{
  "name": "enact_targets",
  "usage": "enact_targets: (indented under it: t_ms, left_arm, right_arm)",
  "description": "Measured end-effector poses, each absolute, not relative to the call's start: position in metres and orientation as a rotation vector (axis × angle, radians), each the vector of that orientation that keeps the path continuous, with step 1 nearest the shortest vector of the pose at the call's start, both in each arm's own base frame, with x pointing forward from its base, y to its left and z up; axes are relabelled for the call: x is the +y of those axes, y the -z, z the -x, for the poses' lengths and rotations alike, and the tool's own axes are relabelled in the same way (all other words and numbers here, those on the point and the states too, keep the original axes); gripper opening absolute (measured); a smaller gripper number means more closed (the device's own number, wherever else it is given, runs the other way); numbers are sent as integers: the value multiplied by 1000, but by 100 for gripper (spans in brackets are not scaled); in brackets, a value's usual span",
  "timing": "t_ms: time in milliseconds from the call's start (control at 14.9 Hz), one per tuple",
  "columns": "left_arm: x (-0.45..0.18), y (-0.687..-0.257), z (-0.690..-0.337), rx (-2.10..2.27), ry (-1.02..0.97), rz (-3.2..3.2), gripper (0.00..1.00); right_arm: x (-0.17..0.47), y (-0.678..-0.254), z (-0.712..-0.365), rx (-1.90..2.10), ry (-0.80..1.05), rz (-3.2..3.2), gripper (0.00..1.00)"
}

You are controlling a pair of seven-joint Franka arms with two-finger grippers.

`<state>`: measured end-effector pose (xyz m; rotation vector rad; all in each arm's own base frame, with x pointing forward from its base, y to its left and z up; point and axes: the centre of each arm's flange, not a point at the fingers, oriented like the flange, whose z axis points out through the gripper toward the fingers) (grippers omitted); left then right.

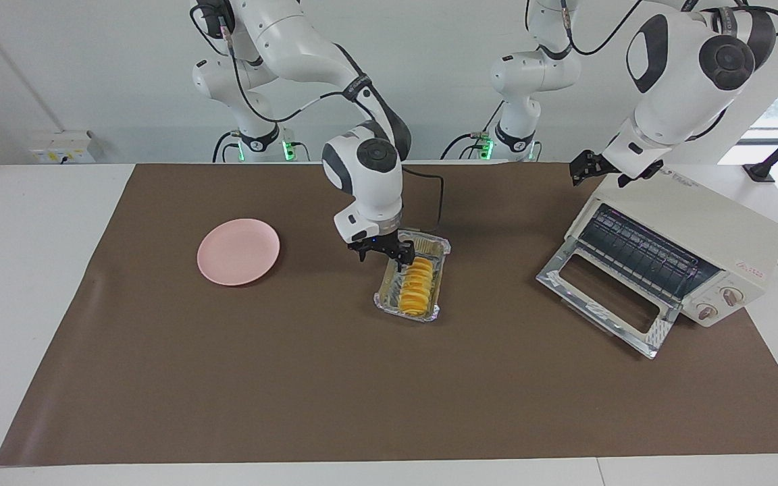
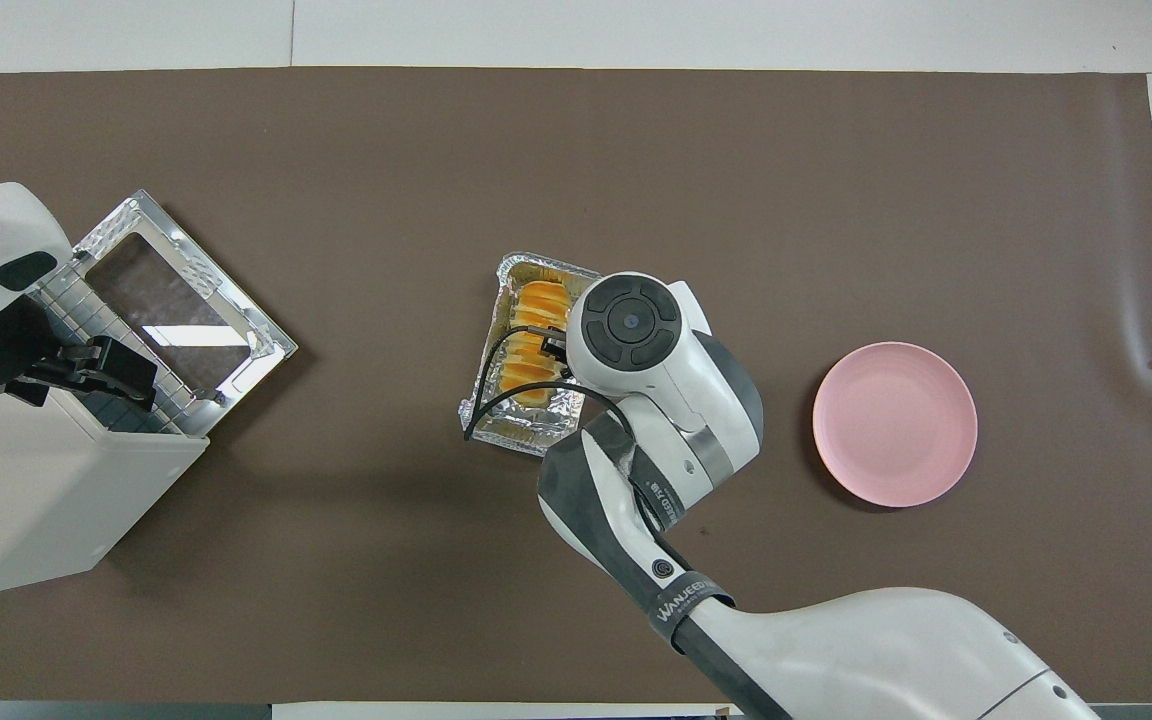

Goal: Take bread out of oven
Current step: 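Grasp the foil tray rim with the right gripper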

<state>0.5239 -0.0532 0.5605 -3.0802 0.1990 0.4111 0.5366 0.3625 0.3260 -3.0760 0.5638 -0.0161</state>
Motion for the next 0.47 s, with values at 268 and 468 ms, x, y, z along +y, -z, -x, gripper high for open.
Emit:
enact_targets:
  t_ms: [268, 468]
  left_arm:
    - [-54, -573, -524, 200, -388, 3084, 100]
    - [-54, -582, -523, 202, -386, 3085, 100]
  right_arm:
    - [365, -320, -535, 543, 19, 3095, 78]
    - [366, -322, -537, 540, 36, 3087, 43]
